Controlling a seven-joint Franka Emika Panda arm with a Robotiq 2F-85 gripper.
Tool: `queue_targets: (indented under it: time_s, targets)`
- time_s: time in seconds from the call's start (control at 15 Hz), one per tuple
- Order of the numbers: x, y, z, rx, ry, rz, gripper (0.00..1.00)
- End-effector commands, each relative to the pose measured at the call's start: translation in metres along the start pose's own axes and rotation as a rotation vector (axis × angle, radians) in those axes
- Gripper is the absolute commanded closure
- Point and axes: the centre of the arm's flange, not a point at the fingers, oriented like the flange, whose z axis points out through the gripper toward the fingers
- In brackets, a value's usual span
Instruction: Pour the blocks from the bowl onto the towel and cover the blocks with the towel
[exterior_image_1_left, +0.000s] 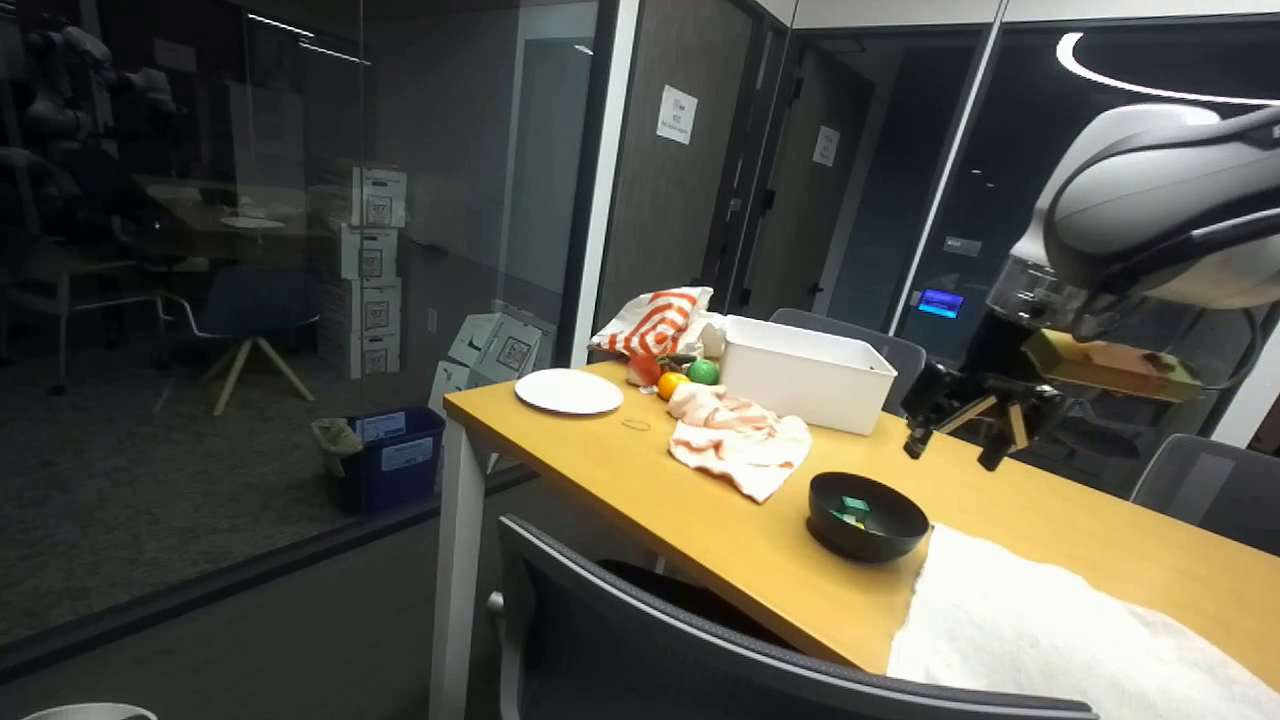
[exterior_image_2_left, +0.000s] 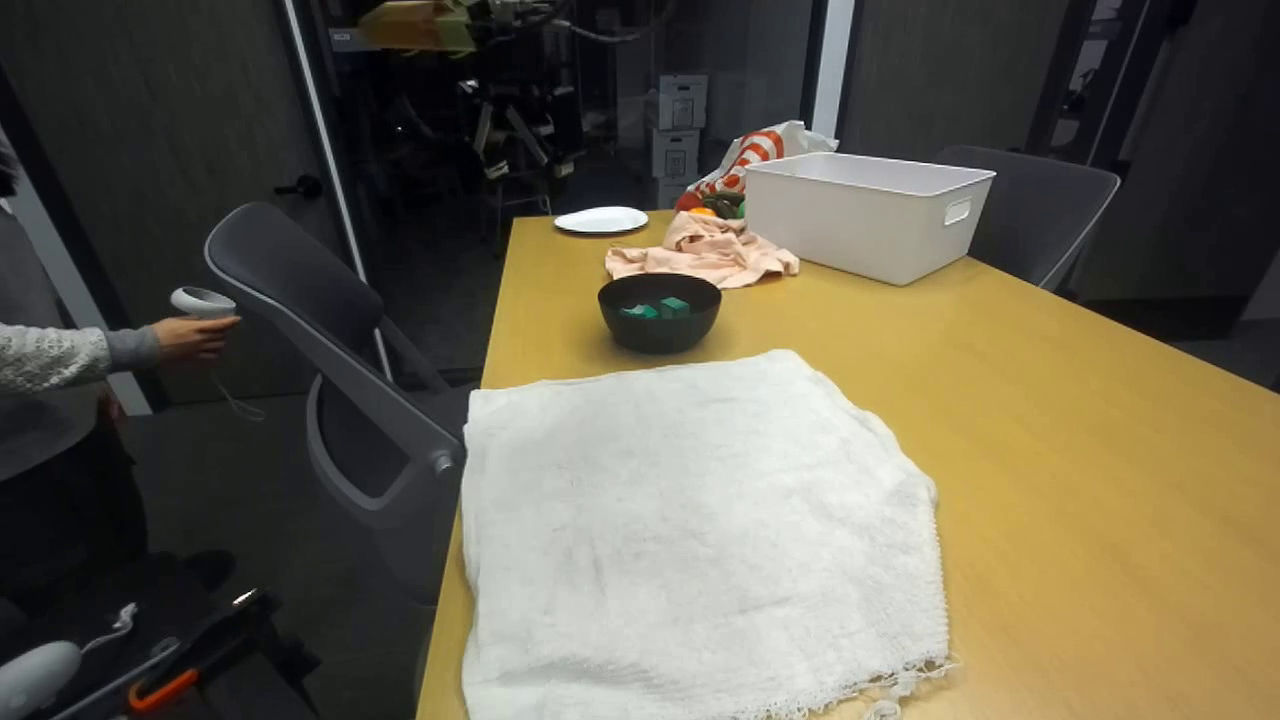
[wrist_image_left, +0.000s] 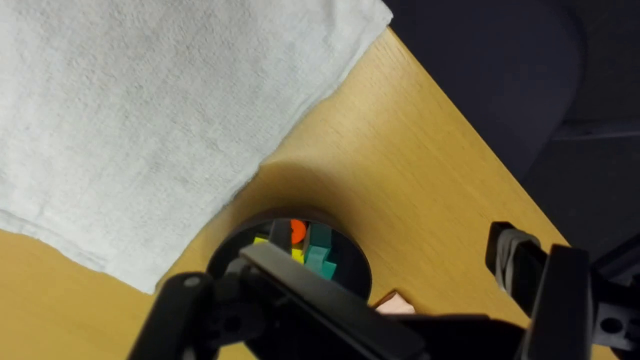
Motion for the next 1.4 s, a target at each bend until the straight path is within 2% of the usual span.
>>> queue_targets:
  time_s: [0.0,0.47,0.87,1.07,1.33]
  targets:
    - [0.072,-0.024,0.019,-0.024,0.018,-0.100,0.00]
    - [0.134,-0.040,0.091,-0.023,-0.020,-0.238,0.00]
    - [0.164,-0.022,0.142,-0.040,-0.041,-0.352,0.00]
    - [0.174,-0.001,0.155,-0.022,-0.051,-0.331,0.00]
    - [0.171,-0.001,0.172,0.057,-0.063,-0.280,0.00]
